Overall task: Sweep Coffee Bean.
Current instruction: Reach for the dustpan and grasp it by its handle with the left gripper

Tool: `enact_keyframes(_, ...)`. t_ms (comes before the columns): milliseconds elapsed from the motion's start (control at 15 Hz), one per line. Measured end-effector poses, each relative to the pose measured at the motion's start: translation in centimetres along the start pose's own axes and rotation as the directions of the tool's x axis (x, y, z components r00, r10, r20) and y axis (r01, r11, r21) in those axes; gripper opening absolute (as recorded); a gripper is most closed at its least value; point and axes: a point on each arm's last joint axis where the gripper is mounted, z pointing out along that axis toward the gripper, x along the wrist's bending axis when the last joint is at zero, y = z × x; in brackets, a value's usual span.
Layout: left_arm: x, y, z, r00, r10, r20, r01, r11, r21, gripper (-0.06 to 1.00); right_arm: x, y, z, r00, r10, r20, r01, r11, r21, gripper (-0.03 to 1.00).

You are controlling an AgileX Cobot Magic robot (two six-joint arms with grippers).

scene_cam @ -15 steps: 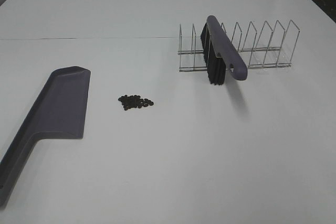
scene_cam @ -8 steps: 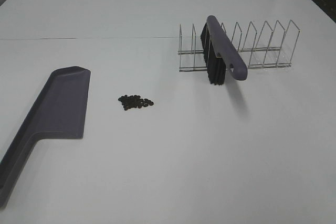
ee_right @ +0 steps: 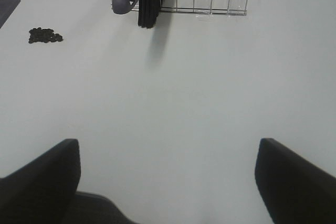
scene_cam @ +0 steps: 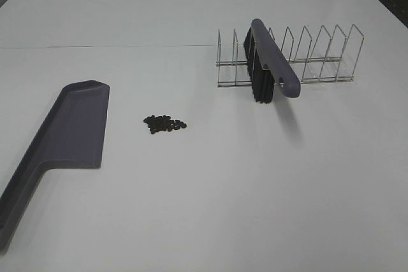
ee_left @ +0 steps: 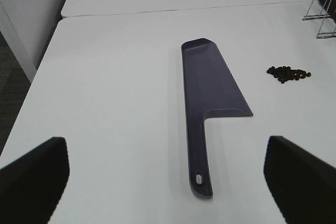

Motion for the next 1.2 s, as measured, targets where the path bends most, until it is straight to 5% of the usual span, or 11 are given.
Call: enact_keyframes(1200, -0.37, 0.04, 0.00, 0.999, -0.022, 0.041, 0.023, 1.000, -0.004, 0.93, 0.00, 0.00, 0.00, 1.000, 0.000, 0.000, 0.000, 1.000, 0.000, 0.77)
